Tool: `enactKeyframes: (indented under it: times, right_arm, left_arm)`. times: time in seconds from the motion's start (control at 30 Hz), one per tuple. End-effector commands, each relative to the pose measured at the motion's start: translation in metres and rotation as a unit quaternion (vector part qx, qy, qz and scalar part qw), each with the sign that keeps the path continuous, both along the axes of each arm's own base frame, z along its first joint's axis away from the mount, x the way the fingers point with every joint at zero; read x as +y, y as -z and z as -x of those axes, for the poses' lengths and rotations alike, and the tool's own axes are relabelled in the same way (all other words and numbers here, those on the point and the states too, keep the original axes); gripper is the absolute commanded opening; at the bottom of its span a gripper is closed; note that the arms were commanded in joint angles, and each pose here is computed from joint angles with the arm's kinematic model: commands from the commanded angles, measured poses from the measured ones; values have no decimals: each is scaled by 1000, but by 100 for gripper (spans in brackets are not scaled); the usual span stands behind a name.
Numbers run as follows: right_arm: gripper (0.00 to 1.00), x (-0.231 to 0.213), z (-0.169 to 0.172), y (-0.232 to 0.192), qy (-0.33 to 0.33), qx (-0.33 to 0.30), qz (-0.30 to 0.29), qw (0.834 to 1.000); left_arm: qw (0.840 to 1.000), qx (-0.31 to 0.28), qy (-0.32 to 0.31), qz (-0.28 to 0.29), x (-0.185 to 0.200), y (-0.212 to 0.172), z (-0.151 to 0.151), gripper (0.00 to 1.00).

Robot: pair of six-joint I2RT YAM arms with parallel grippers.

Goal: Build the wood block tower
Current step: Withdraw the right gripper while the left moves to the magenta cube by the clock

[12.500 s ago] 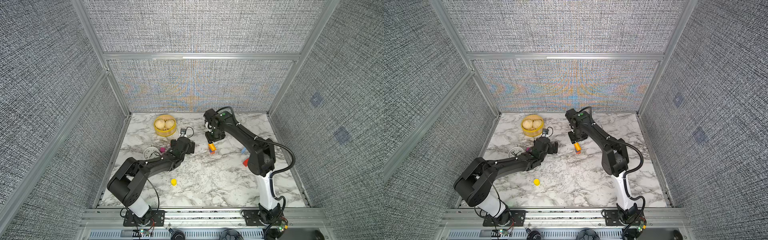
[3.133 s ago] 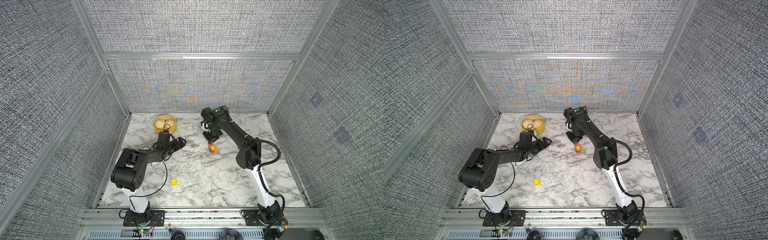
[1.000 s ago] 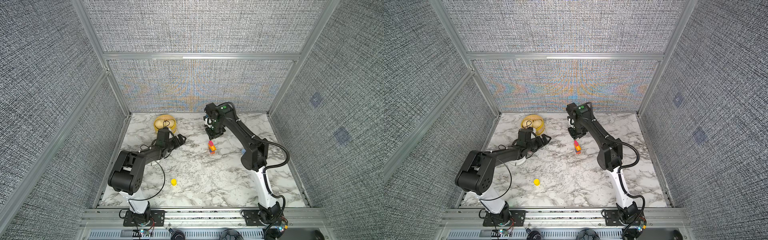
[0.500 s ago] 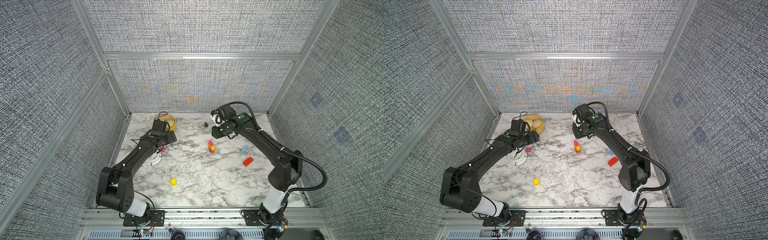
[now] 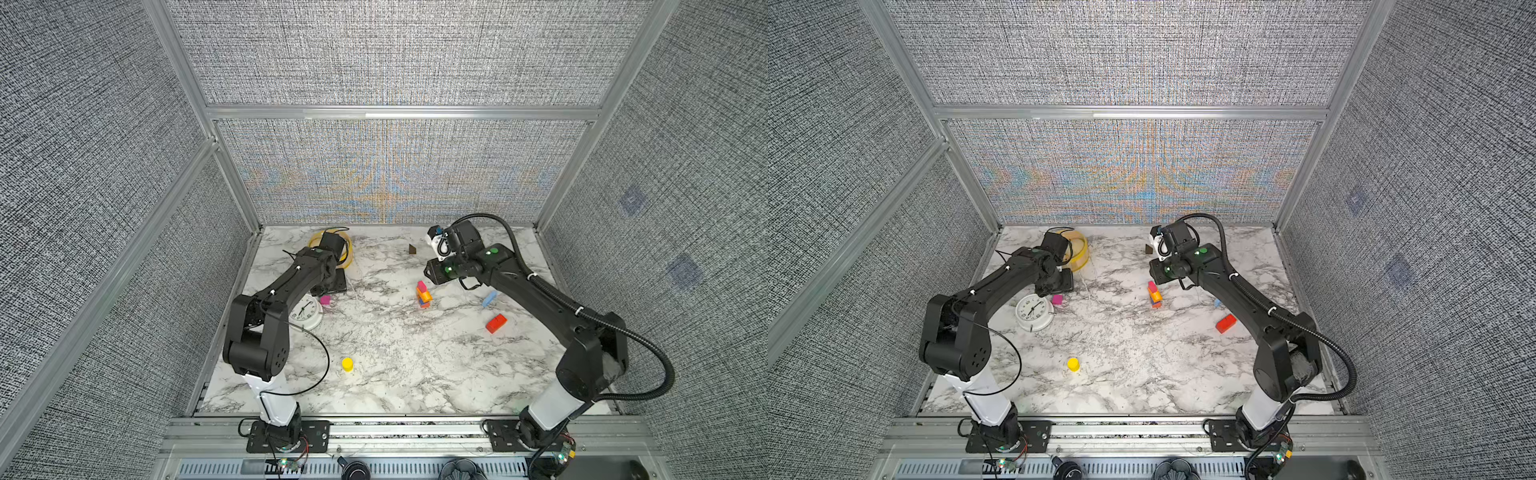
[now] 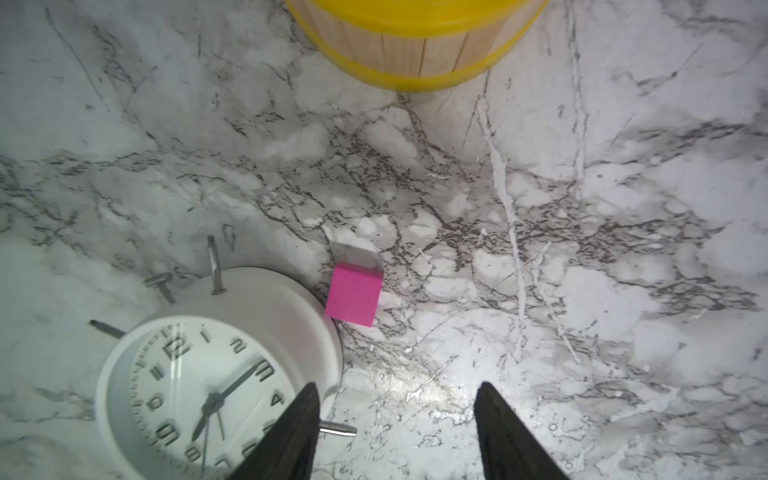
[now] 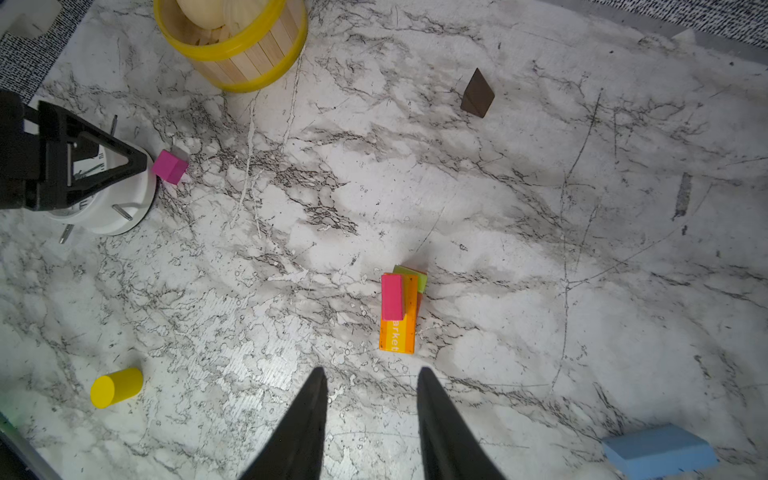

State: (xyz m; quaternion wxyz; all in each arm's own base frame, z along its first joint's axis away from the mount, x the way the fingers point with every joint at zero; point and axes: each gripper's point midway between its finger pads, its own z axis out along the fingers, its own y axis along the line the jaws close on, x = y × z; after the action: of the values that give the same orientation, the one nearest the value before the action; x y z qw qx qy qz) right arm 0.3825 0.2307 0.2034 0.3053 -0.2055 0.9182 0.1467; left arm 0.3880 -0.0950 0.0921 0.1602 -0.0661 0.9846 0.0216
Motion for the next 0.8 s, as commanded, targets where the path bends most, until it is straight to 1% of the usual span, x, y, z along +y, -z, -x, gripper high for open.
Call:
enactKeyframes:
  times: [0.0,0.3,0.47,0.5,0.77]
  right_arm:
    - [40,5,-5,-10,-2,-20,-31,999]
    - [40,3,-3,-11,0,-27,-50,998]
    - [40,4,-2,-11,-2,-31,-53,998]
    - [40,2,-3,-11,-2,-34,-54,998]
    - [41,0,-4,-13,0,-42,-62,997]
  left_arm:
    - [999,22,4,-39,11,2,5,62]
    - [996,52,11,-79,18,21,-5,62]
    - [995,52,10,-90,19,25,-14,62]
    - [994,63,10,-94,20,34,-14,62]
    - [992,75,13,-97,17,50,-20,61]
